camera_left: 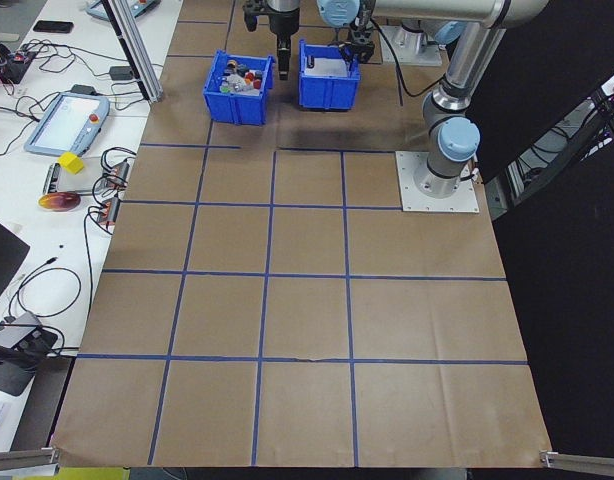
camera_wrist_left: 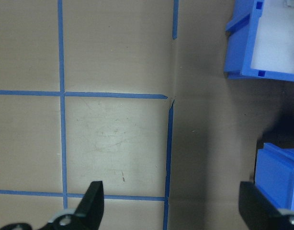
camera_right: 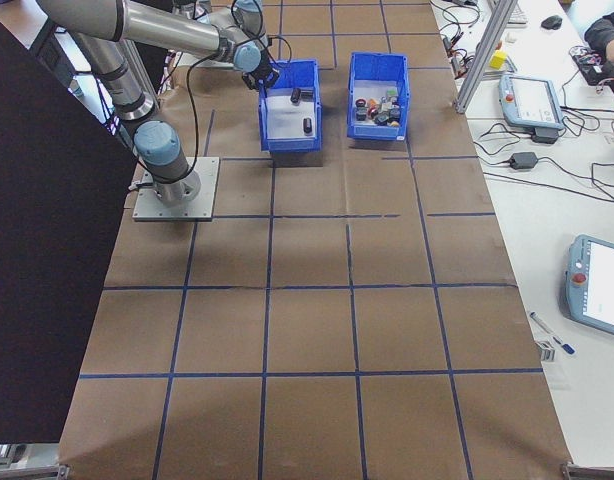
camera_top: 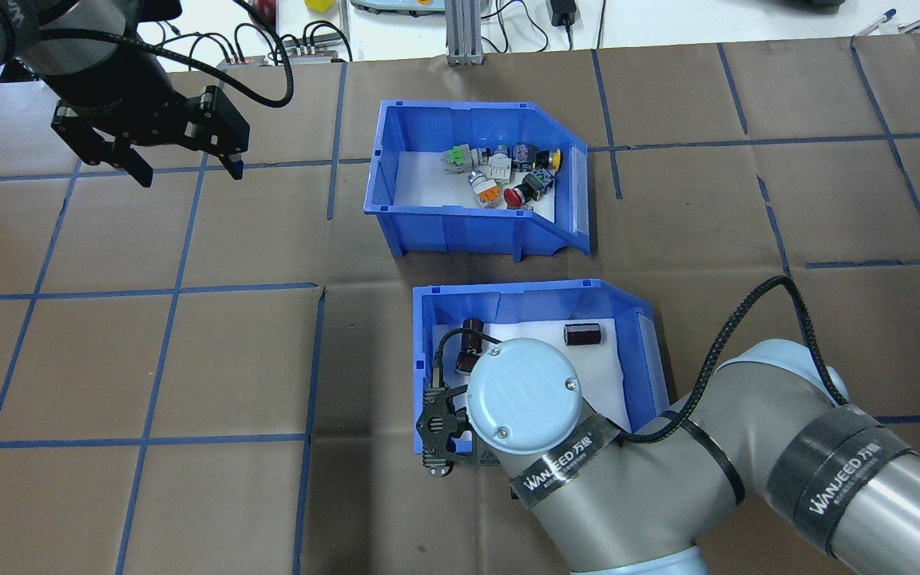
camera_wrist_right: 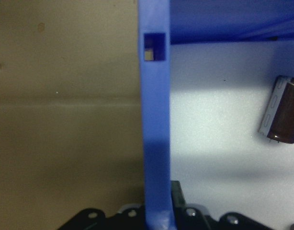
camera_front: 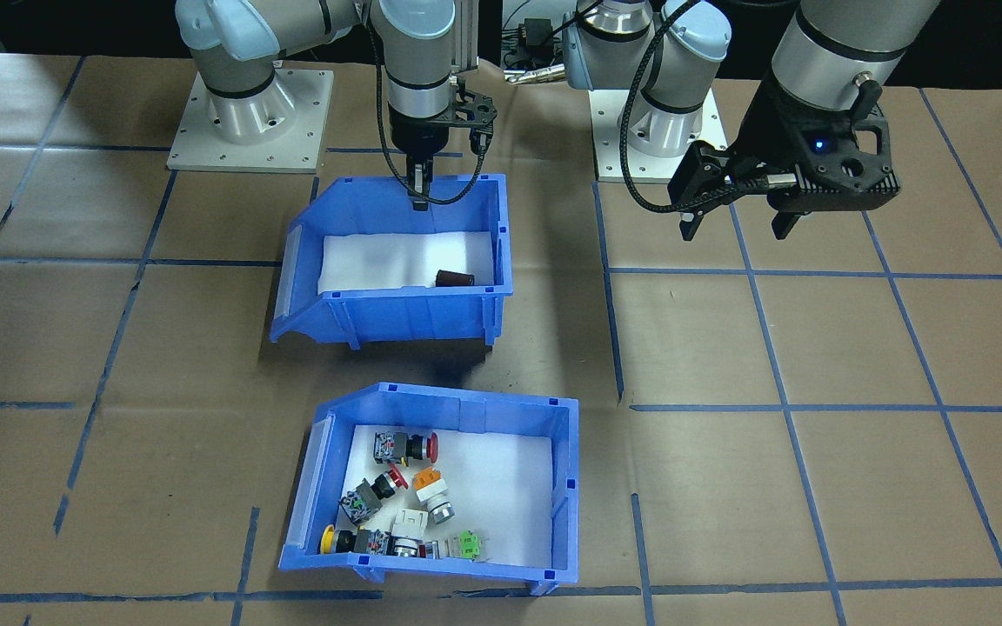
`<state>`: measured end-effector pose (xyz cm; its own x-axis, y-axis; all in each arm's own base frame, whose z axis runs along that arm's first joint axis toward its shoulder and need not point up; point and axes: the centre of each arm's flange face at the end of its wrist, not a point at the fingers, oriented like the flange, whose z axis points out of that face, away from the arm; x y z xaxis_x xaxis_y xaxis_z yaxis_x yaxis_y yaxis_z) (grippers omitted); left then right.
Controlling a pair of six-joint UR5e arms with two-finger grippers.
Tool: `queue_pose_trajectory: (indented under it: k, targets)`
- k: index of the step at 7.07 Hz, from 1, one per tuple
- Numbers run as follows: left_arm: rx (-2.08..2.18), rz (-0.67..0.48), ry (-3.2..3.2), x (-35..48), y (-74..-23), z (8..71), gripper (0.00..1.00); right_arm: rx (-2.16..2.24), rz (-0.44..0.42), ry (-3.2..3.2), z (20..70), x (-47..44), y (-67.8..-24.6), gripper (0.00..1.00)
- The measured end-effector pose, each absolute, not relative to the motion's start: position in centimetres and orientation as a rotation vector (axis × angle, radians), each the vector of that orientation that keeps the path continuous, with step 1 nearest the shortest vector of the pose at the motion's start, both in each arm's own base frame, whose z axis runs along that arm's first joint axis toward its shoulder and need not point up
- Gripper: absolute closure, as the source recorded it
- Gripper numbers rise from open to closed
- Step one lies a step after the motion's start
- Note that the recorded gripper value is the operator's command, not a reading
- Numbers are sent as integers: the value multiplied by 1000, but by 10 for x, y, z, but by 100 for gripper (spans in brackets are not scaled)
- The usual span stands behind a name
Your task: Place button box in front
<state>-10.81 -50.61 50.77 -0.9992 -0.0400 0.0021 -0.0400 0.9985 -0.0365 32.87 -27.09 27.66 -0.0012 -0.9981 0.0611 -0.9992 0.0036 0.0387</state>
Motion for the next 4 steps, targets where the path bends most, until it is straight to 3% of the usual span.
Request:
queue_pose_trajectory:
  k: [4]
  targets:
    - [63, 45, -3134, -109, -509, 503, 1, 2088, 38, -2244, 306, 330, -276, 0]
